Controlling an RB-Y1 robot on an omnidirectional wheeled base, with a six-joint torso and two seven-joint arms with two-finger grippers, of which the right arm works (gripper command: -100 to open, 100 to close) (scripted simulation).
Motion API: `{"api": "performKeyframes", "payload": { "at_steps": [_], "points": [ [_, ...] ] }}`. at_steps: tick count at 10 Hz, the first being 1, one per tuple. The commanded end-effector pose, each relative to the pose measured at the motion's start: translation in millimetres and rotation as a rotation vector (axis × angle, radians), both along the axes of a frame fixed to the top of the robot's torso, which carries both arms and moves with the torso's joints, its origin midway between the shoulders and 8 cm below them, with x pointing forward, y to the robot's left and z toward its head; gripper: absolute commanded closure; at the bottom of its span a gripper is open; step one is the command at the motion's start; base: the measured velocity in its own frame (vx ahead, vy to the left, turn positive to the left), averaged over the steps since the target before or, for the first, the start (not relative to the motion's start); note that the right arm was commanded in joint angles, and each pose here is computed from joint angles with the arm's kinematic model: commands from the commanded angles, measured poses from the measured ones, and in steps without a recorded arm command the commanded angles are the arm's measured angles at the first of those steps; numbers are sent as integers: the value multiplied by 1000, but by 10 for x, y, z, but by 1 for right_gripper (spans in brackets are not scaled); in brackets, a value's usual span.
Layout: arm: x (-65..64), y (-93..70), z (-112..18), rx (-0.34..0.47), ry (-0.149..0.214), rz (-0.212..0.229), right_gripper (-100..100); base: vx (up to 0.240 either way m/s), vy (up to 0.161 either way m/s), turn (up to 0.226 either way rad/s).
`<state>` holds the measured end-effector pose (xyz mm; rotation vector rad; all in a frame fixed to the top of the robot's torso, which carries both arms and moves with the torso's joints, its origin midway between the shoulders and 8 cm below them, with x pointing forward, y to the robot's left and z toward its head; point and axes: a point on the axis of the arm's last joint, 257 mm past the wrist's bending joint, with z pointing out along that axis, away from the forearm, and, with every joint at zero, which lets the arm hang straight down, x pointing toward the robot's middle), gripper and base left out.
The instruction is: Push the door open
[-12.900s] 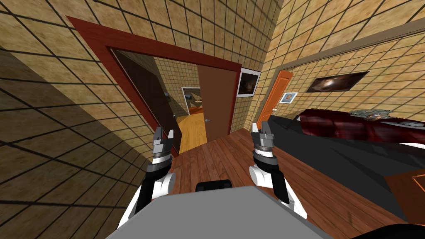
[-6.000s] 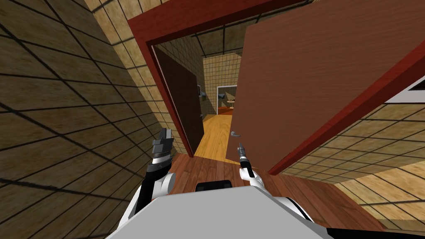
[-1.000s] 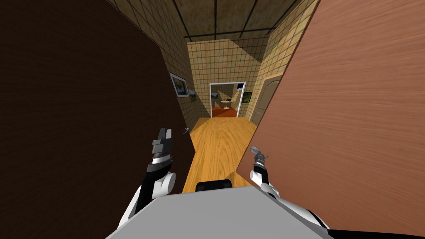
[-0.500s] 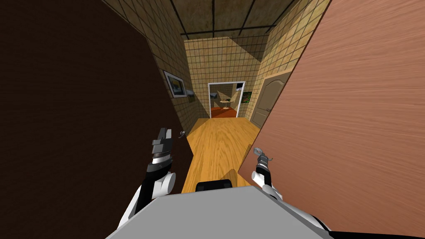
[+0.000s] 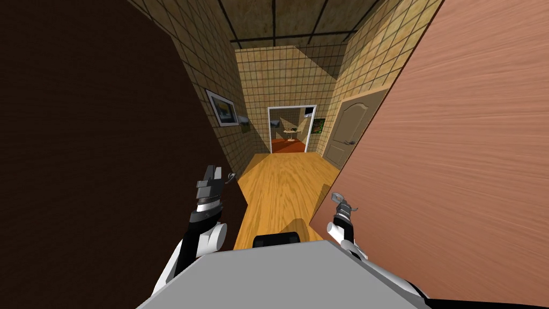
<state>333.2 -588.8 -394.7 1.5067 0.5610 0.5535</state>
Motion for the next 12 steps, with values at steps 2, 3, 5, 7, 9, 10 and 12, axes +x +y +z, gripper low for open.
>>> {"api": "performKeyframes", "payload": {
  "at_steps": [2, 3, 5, 7, 9, 10, 12],
  "points": [
    [-17, -60, 29, -7, -7, -12, 100, 62, -35, 0],
    [-77, -117, 32, -7, -7, -32, 100, 123, -27, -21],
    [-148, -140, 2, -2, -2, -50, 100, 88, -29, -19],
    [-226, -210, 7, -3, -3, -76, 100, 167, -61, -25],
    [-353, -317, 15, -5, -4, -118, 100, 182, -77, -29],
    [-421, -371, 19, -5, -5, -140, 100, 207, -114, -23],
    [-545, -465, 26, -6, -6, -180, 100, 201, -98, -30]
  ]
}}
